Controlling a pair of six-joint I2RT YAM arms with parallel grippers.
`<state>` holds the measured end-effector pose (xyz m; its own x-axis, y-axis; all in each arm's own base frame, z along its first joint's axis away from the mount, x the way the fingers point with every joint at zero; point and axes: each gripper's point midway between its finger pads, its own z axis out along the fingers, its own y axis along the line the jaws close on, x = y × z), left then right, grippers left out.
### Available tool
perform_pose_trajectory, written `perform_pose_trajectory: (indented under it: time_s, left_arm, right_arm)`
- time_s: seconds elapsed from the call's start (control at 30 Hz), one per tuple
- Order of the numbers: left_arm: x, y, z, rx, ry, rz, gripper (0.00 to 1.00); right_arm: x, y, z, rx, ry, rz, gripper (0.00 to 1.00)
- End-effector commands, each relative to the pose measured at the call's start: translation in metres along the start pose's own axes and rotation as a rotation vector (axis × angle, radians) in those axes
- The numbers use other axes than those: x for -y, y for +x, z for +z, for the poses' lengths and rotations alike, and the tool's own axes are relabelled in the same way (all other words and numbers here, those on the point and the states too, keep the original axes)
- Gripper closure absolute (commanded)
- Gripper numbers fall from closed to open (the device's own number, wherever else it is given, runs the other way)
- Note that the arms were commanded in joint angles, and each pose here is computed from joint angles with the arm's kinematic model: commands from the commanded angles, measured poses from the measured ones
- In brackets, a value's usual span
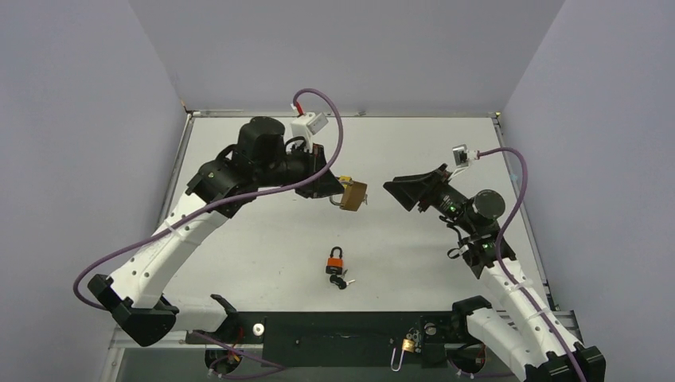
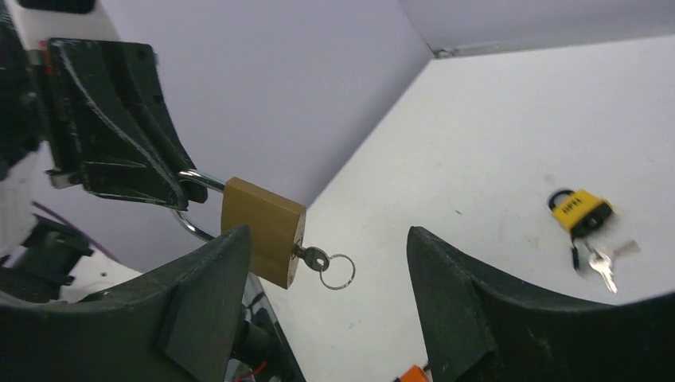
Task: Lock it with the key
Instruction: Pick up the lock from the center of the board.
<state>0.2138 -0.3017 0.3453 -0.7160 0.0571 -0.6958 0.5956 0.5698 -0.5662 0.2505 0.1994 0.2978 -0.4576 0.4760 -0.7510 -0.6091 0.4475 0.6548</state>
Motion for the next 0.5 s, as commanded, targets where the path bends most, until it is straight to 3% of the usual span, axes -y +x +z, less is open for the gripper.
perform_pose_trajectory:
  time_s: [0.0, 0.3, 0.47]
  left_arm:
    - [0.063, -0.039, -0.049, 0.134, 0.265, 0.089, 1.0]
    - [0.099, -0.054, -0.087, 0.205, 0.487, 0.051, 1.0]
    - [0.113, -0.069, -0.103, 0.258, 0.577, 0.035, 1.0]
  right_arm:
    - [-0.08, -0.042, -0.01, 0.09, -0.361, -0.062, 0.33]
    - [-0.127, -0.055, -0.02, 0.088, -0.559, -0.036, 0.37]
    - [-0.122, -0.046, -0.014, 0.05, -0.531, -0.057, 0.41]
